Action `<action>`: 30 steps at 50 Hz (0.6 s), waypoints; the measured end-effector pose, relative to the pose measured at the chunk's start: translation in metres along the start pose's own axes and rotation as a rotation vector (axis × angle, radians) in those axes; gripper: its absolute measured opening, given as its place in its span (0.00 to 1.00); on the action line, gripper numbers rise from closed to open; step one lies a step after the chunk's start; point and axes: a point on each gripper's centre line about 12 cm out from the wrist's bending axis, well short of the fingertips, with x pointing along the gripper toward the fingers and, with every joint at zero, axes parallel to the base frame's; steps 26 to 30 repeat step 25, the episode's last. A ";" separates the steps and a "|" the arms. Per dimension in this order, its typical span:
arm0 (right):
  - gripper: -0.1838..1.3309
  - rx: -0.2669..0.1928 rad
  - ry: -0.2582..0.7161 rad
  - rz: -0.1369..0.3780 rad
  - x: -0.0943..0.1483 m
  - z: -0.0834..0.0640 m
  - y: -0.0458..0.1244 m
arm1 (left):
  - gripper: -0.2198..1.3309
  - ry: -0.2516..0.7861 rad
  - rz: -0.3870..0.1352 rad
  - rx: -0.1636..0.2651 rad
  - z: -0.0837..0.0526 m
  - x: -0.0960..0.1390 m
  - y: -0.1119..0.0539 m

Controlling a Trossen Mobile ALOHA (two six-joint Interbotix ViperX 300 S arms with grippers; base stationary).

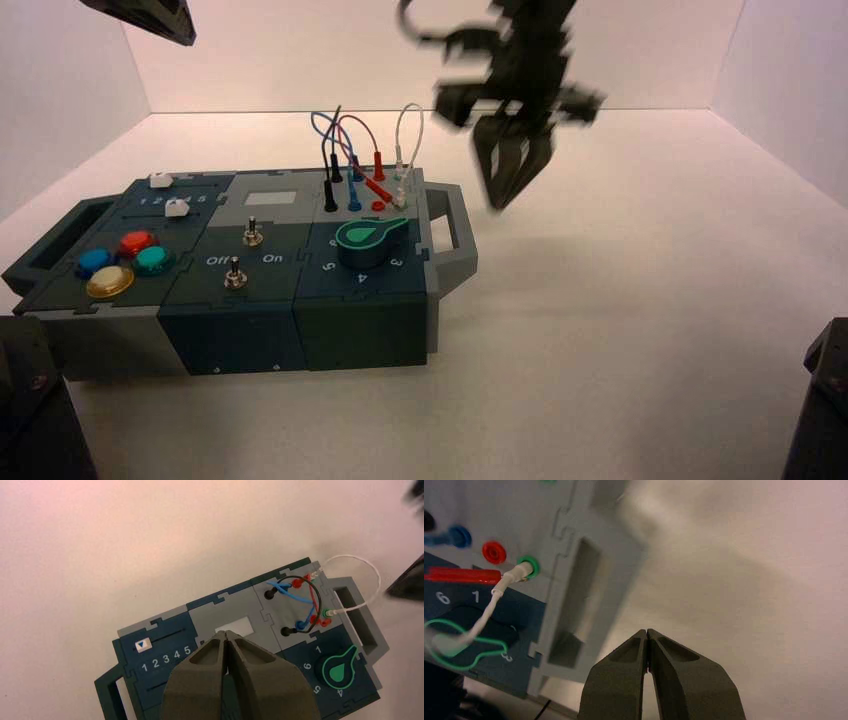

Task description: Move the box to the left.

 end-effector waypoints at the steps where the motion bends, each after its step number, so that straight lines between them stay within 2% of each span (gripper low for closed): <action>1: 0.03 0.002 -0.029 -0.004 -0.009 0.000 -0.004 | 0.04 -0.003 0.001 0.001 0.000 0.000 0.000; 7: 0.03 -0.008 -0.112 -0.001 -0.038 -0.003 -0.006 | 0.04 -0.011 -0.002 0.001 0.001 0.000 0.000; 15: 0.03 -0.046 -0.278 0.029 -0.084 -0.021 -0.002 | 0.04 -0.017 -0.001 0.000 -0.002 0.002 0.000; 24: 0.03 -0.074 -0.345 0.034 -0.096 -0.036 -0.003 | 0.04 -0.035 -0.002 0.000 -0.001 0.003 0.000; 30: 0.03 -0.073 -0.345 0.035 -0.096 -0.036 -0.003 | 0.04 -0.037 -0.002 0.002 -0.001 0.003 0.000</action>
